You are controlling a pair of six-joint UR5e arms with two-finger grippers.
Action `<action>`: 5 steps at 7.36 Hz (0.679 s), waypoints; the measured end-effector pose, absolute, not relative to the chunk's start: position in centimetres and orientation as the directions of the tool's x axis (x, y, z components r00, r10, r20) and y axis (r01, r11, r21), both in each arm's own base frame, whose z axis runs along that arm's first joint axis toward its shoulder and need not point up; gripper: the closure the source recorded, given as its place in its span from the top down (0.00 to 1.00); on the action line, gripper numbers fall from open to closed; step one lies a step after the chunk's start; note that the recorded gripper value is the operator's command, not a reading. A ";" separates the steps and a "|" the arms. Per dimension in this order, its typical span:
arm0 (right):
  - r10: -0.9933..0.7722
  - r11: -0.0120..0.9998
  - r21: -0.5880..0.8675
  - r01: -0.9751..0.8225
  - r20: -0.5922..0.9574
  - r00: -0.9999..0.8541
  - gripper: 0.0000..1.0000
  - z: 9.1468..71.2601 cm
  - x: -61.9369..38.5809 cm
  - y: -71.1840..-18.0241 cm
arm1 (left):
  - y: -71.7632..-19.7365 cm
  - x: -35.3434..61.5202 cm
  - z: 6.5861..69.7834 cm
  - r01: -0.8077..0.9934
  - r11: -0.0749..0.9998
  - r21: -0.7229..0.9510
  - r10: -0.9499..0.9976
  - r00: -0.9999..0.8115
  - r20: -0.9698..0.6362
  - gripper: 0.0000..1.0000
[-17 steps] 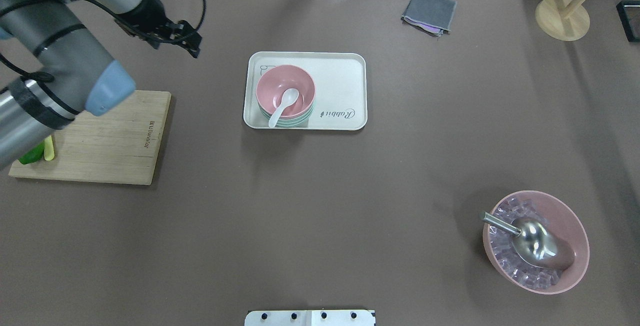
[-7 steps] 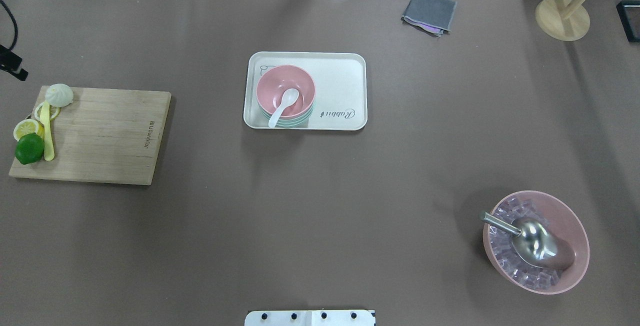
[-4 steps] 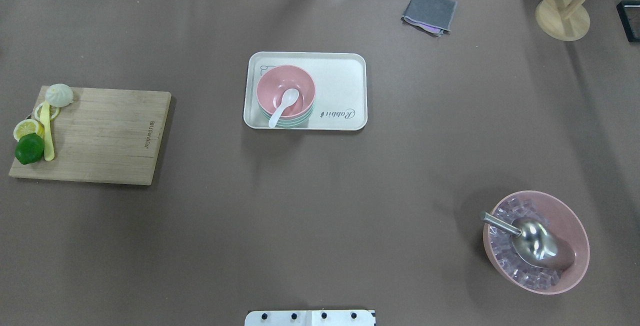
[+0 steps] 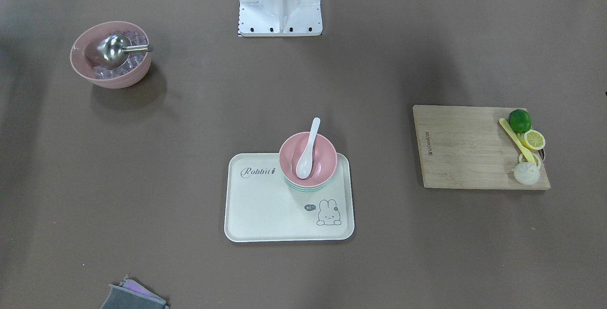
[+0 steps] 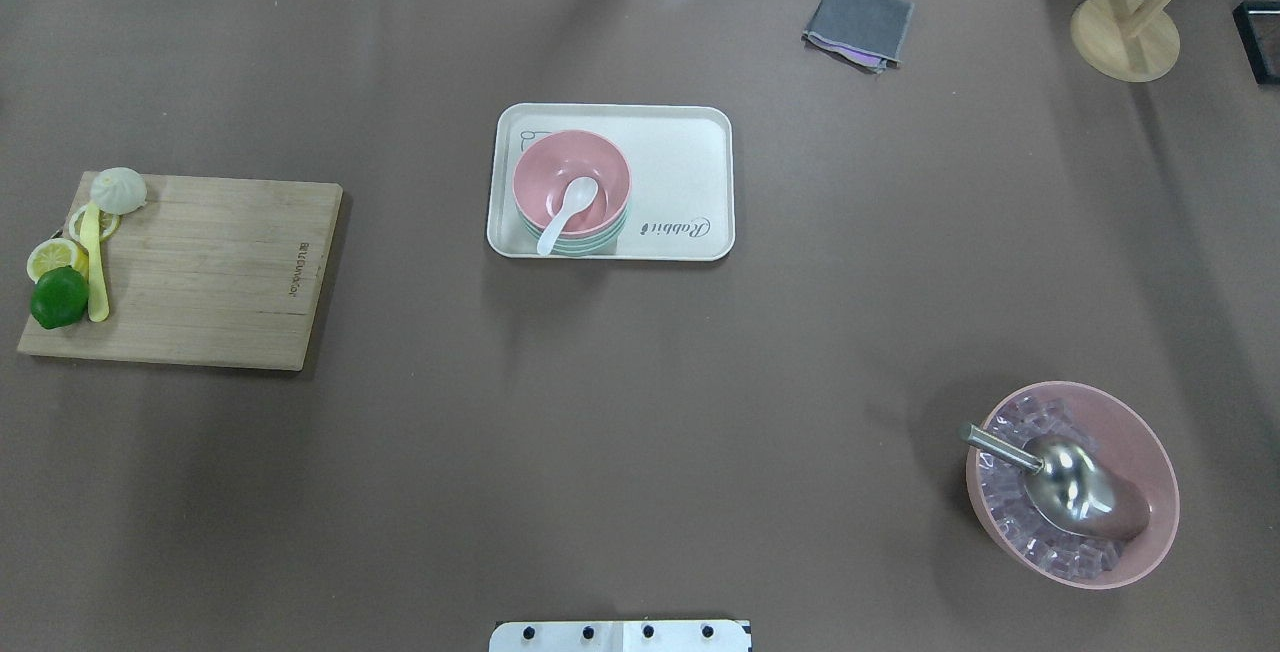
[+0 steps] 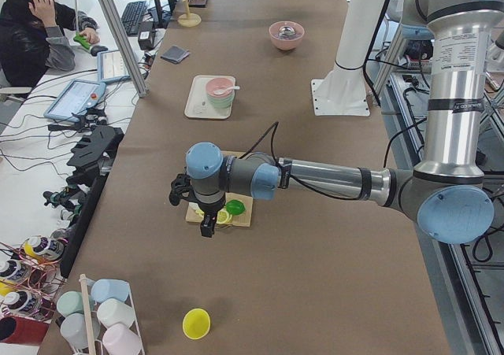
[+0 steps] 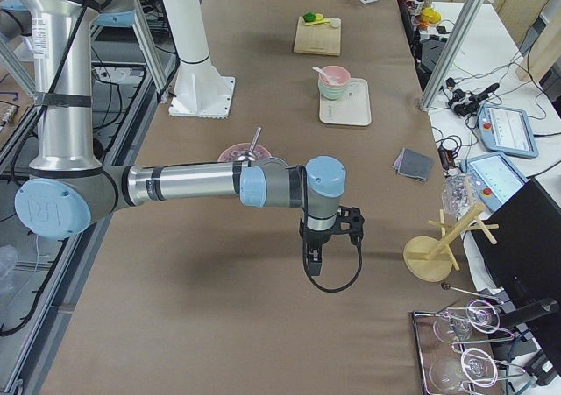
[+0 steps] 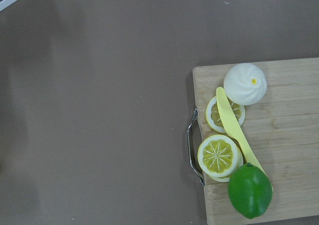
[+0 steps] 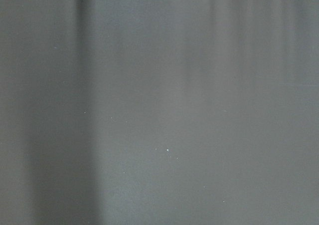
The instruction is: Stack pink bowl on green and place spoon
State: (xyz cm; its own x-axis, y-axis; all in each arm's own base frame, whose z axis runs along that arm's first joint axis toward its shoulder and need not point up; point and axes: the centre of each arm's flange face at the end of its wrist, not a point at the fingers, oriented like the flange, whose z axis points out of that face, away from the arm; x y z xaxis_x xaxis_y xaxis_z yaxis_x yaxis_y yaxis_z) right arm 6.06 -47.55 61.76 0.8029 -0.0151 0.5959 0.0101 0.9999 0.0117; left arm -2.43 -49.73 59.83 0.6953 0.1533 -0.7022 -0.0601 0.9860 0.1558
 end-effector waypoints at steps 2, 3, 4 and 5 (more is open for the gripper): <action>-0.016 1.000 0.011 0.012 0.591 0.806 1.00 61.8 6.0 -47.5 | -48.3 -2.7 59.5 -0.060 0.985 0.164 0.158 0.709 -0.688 0.98; -0.016 1.000 0.010 0.012 0.590 0.807 1.00 61.9 6.0 -47.5 | -47.1 -2.8 59.8 -0.061 0.985 0.160 0.156 0.710 -0.687 0.98; -0.013 1.000 0.007 0.011 0.590 0.807 1.00 62.0 6.0 -47.4 | -46.2 -2.6 59.9 -0.066 0.985 0.161 0.160 0.710 -0.686 0.98; -0.010 1.000 0.003 0.010 0.590 0.808 1.00 62.1 6.0 -47.3 | -46.1 -2.4 59.6 -0.070 0.983 0.168 0.168 0.709 -0.685 0.98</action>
State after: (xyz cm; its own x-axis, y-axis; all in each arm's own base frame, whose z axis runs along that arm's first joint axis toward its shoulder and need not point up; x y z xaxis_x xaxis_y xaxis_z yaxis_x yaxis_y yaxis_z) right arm 6.00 -47.29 62.09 0.8076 -0.0098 0.5896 0.0099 0.9999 0.0031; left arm -2.44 -46.10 59.61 0.7090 0.1676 -0.6851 -0.0697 0.9833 0.1684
